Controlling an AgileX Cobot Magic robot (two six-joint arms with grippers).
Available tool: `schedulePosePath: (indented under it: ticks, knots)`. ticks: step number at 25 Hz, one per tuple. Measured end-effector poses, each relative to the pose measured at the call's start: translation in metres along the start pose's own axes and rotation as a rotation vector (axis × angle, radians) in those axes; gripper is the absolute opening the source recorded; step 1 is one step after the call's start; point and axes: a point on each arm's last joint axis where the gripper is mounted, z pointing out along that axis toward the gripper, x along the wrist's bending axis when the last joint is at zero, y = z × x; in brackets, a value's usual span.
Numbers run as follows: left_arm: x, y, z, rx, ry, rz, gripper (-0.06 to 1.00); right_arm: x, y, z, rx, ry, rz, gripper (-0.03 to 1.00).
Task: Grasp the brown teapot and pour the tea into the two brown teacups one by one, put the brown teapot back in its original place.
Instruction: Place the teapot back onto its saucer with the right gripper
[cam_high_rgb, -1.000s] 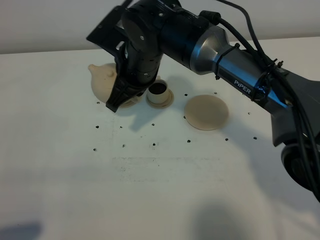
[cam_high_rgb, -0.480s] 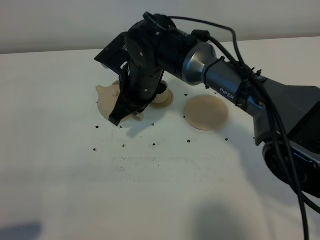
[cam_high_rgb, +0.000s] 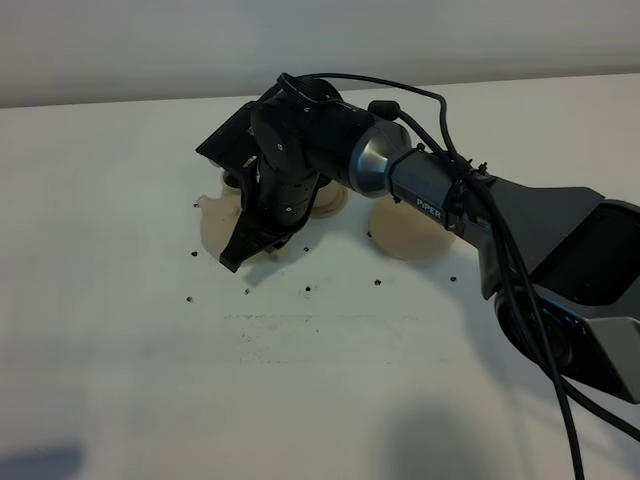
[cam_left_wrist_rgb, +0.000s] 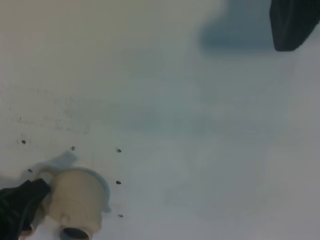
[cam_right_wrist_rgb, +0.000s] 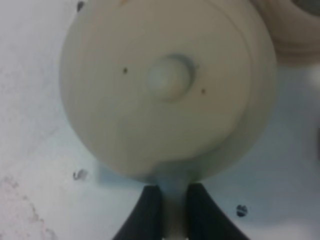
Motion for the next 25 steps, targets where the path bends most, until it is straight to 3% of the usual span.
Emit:
schedulePosePath:
  ticks: [9,25]
  knots:
    - [0.000,0.000,0.000,0.000,0.000,0.000,0.31,-0.003,0.000,-0.063,0.010,0.007,-0.003,0.10]
    - [0.000,0.000,0.000,0.000,0.000,0.000,0.31,-0.077,-0.018,-0.121,-0.057,-0.072,0.108,0.10]
